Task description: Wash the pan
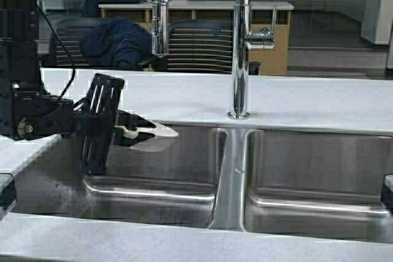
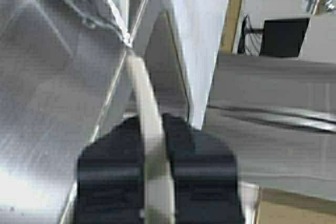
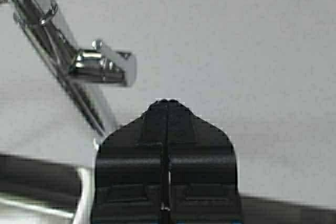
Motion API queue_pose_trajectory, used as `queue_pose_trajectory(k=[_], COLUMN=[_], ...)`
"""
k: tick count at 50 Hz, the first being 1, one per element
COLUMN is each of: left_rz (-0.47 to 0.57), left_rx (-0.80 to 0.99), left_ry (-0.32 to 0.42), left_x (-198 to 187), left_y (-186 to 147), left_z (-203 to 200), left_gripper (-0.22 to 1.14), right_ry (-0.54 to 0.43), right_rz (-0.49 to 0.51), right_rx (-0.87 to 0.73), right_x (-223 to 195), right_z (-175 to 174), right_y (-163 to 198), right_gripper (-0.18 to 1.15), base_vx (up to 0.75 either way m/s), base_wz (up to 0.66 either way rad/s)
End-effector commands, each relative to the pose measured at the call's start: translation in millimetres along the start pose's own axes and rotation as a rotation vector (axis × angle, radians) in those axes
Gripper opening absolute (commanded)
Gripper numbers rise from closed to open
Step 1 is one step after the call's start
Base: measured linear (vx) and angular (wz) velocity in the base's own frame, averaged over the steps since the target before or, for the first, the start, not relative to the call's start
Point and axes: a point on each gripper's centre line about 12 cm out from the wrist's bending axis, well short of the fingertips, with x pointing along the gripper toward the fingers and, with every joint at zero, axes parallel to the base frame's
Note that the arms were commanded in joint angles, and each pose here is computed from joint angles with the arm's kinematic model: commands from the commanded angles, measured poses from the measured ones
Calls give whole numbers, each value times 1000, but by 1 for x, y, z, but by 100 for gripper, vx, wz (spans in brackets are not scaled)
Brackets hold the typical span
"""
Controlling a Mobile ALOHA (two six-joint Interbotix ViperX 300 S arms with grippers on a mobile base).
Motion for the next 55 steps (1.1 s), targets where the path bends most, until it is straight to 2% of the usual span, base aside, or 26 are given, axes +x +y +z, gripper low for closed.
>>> queue_pose_trajectory(k=[1,8,14,24,36,42,48,51,55], left_rz=[-94,-263,-195,49,338,541,733,790,811], left_rx=[15,0,17,114,294,506,740,832,950], left_ry=[52,60,28,-16,26,97,193,243,292], left_x=[7,12,7,-16,-24,-20,-15,-12,-8], left_y=[-13,-18,-3,19,18,5,-25,-44,-69], left_z=[-5,-5,-4,-5,0,9,26,32,39], left_gripper=[3,3,3,3,3,3,3,3,3], right_ry=[1,-26,-57,-68,-74,-81,-84,-87,-92], right_rz=[11,59,86,93,113,118,118,122,130], right_rx=[0,-29,-38,-38,-42,-36,-32,-33,-35], right_x=[-22,-45,-64,-75,-75,-75,-75,-75,-76], right_z=[-3,-2,-1,-7,-9,-10,-9,-9,-9], right_y=[4,20,27,27,33,33,34,35,37], right_gripper=[7,7,7,7,7,7,7,7,7], base_vx=[0,0,0,0,0,0,0,0,0], base_wz=[0,0,1,0,0,0,0,0,0])
